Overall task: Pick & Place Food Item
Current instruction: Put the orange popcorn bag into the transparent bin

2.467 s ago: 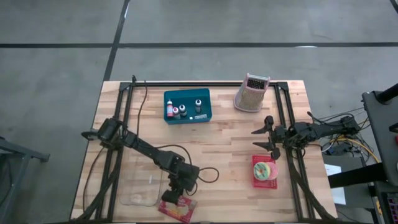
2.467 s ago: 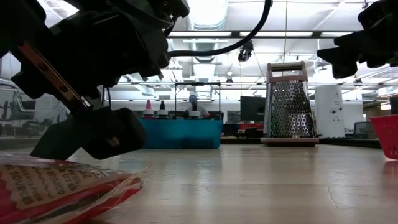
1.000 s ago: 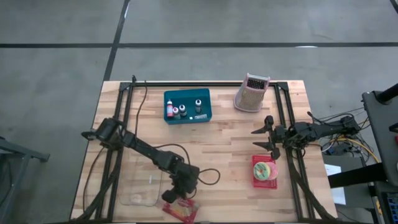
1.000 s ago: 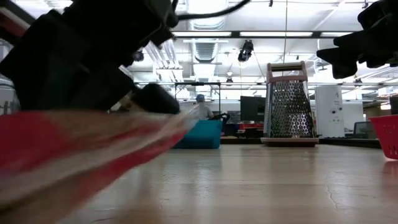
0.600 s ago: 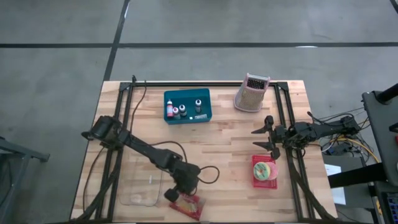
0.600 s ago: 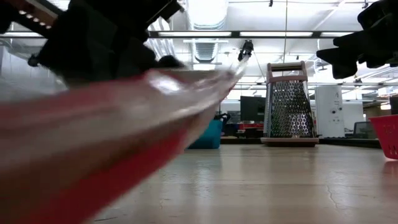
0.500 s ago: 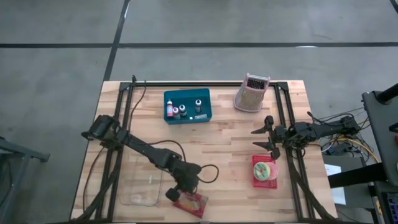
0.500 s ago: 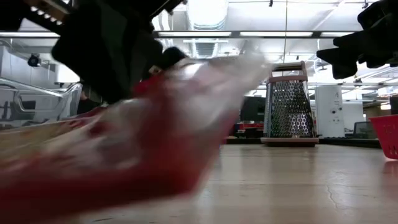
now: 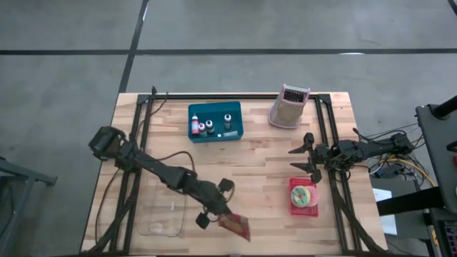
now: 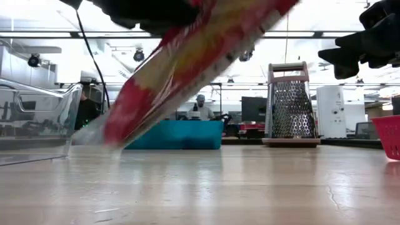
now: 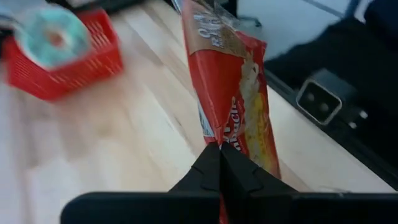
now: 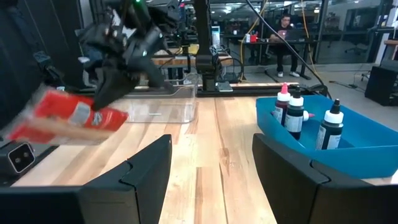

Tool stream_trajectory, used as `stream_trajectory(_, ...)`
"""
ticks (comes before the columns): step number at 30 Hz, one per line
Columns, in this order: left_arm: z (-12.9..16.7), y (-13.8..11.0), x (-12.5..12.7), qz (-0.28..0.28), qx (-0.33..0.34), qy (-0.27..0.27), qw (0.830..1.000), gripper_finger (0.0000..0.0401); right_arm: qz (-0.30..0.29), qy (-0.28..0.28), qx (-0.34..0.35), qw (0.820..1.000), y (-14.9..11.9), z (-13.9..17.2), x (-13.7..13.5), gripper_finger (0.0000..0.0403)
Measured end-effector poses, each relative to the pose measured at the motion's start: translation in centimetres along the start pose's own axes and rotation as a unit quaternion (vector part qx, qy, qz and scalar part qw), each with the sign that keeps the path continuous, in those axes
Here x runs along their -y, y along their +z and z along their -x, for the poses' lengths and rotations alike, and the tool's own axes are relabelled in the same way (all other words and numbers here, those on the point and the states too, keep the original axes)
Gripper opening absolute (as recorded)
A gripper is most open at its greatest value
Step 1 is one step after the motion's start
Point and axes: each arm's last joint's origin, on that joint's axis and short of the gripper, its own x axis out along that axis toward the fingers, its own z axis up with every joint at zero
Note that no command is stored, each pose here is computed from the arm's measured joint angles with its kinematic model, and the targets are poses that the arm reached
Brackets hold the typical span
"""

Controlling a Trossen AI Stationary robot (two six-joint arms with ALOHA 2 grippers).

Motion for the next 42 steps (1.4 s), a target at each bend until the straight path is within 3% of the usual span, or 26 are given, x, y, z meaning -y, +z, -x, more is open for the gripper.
stream_trajectory(9, 4.6, 0.3, 0.0, -0.042, 0.081, 0.106, 0.990, 0.0000, 0.002, 0.000, 0.000, 1.000, 0.0, 0.0, 0.0, 0.0219)
stream_trajectory(14, 7.0, -1.1, 0.5, -0.040, 0.112, 0.171, 0.978, 0.0000, 0.002, 0.000, 0.000, 1.000, 0.0, 0.0, 0.0, 0.0219)
stream_trajectory(24, 11.1, -3.1, 2.5, -0.030, 0.112, 0.280, 0.953, 0.0000, 0.000, 0.000, -0.001, 1.000, 0.0, 0.0, 0.0, 0.0219)
stream_trajectory(31, 14.2, -4.2, 4.4, -0.031, 0.124, 0.293, 0.947, 0.0000, 0.000, 0.000, -0.001, 1.000, 0.0, 0.0, 0.0, 0.0219)
stream_trajectory(42, 18.4, -5.8, 7.1, -0.046, 0.180, 0.236, 0.954, 0.0000, -0.009, 0.000, -0.001, 1.000, 0.0, 0.0, 0.0, 0.0219)
